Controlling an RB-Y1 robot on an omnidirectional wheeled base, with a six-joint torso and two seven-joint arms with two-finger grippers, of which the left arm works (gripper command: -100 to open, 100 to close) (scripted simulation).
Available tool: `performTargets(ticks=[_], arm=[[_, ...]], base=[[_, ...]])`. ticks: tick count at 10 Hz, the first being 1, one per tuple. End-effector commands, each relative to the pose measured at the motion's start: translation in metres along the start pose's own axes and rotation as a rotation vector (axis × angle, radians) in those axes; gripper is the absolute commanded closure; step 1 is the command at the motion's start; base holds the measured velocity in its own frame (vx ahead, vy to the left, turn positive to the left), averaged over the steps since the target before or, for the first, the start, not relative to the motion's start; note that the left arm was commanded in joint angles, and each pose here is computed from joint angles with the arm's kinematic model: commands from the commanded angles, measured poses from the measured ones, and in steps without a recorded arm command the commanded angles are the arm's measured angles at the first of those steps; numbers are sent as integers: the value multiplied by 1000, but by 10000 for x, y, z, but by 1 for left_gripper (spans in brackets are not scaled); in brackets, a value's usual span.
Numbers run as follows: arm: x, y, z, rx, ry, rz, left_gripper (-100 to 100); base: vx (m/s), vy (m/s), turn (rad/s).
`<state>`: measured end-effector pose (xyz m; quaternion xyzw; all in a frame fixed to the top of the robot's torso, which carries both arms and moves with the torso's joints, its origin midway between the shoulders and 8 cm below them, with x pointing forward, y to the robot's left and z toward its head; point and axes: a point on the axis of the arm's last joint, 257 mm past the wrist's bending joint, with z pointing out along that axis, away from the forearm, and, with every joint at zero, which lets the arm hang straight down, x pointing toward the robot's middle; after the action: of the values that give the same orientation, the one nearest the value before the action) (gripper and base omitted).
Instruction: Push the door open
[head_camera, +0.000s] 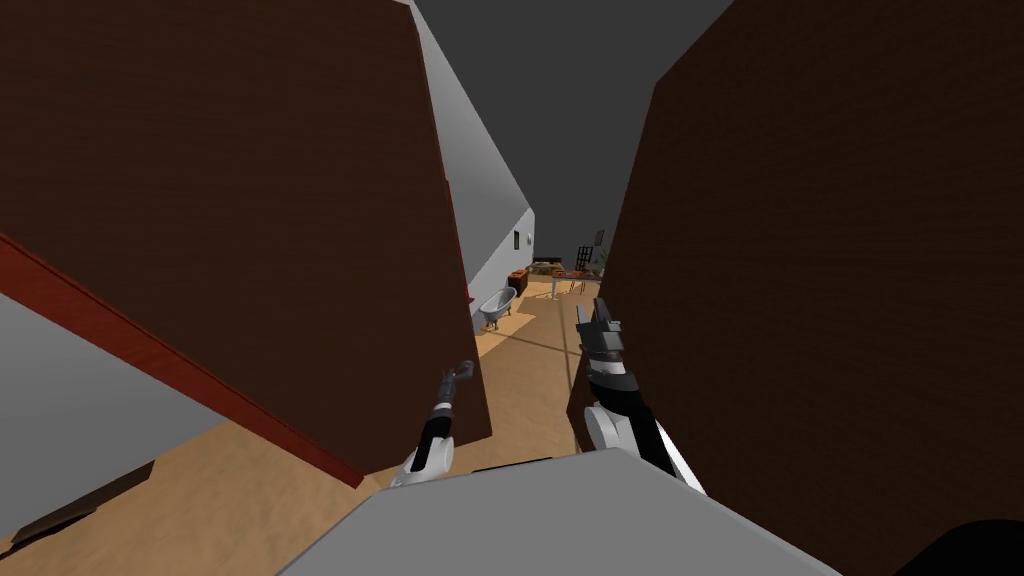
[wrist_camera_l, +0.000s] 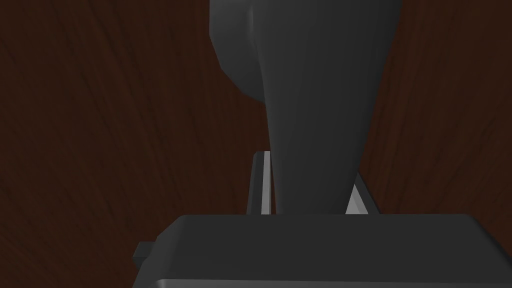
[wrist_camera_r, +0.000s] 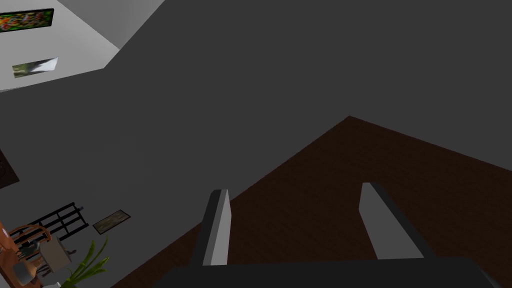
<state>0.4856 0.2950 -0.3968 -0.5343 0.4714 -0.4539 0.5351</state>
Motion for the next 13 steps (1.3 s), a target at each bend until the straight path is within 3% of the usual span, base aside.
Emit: performTargets(ticks=[1, 9, 12, 13], arm=[[-74, -69, 50, 20, -19, 6, 100], [-490, -127, 56, 33, -149, 21, 100], [-490, -127, 56, 33, -149, 21, 100], [-566, -129, 45, 34, -181, 20, 100]], base=[[193, -29, 32], [215, -37, 62], [71, 7, 2], [108, -34, 65]])
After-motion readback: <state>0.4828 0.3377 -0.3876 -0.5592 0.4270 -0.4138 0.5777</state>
